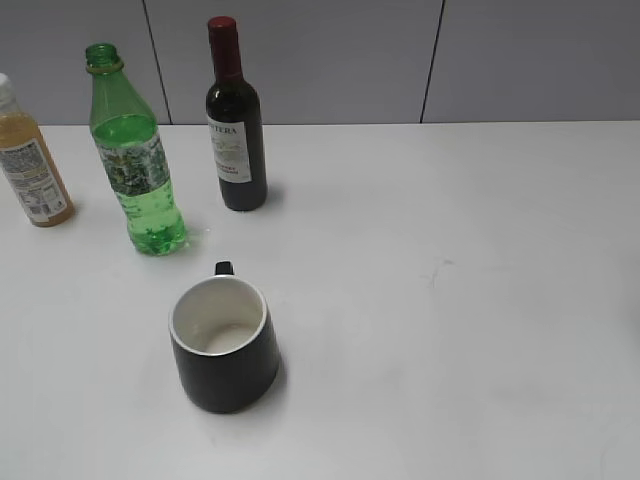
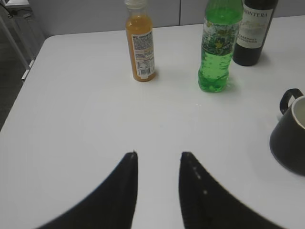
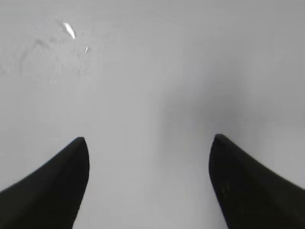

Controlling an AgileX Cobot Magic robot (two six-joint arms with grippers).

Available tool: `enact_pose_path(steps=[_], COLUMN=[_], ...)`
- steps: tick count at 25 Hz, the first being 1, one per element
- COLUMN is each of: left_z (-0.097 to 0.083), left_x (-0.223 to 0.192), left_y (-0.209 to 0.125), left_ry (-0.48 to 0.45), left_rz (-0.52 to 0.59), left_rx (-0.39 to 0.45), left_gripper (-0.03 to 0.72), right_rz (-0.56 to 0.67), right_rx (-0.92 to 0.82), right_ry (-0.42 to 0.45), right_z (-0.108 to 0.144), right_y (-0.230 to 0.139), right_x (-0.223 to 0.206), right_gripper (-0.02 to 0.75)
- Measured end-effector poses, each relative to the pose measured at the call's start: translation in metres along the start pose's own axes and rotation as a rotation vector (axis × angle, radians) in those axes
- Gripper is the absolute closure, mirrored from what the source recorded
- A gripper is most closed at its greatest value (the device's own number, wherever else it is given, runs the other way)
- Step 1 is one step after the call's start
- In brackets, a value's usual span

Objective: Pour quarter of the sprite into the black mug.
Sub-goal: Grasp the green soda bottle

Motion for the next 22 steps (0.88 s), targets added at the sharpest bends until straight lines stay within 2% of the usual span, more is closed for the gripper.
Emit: enact_pose_path(steps=[10, 22], left_z=[0.0, 0.0], left_x=[0.0, 0.0], left_y=[0.0, 0.0], left_ry=[0.0, 0.0], left_rz=[0.0, 0.0], left_rx=[0.0, 0.0], left_gripper=[0.452, 0.452], right_rz=[-0.05, -0.221], right_rx=[-0.001, -0.014], right_ry=[-0.002, -0.023], right_z=[0.029, 0.061], right_y=[-0.096, -0.193], right_x=[0.025, 0.024], right_gripper=[0.153, 0.153])
Point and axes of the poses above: a point on each arm's last joint axis where the gripper is mounted, x pointing back along that axis away from the gripper, z along the wrist's bending axis when the last joint is at zero, y = z × x, the point moved 7 cm from there along -x, pointing out along that axis toward the gripper, and after that the axes turned 13 degrees about x, right-handed, at the moved point
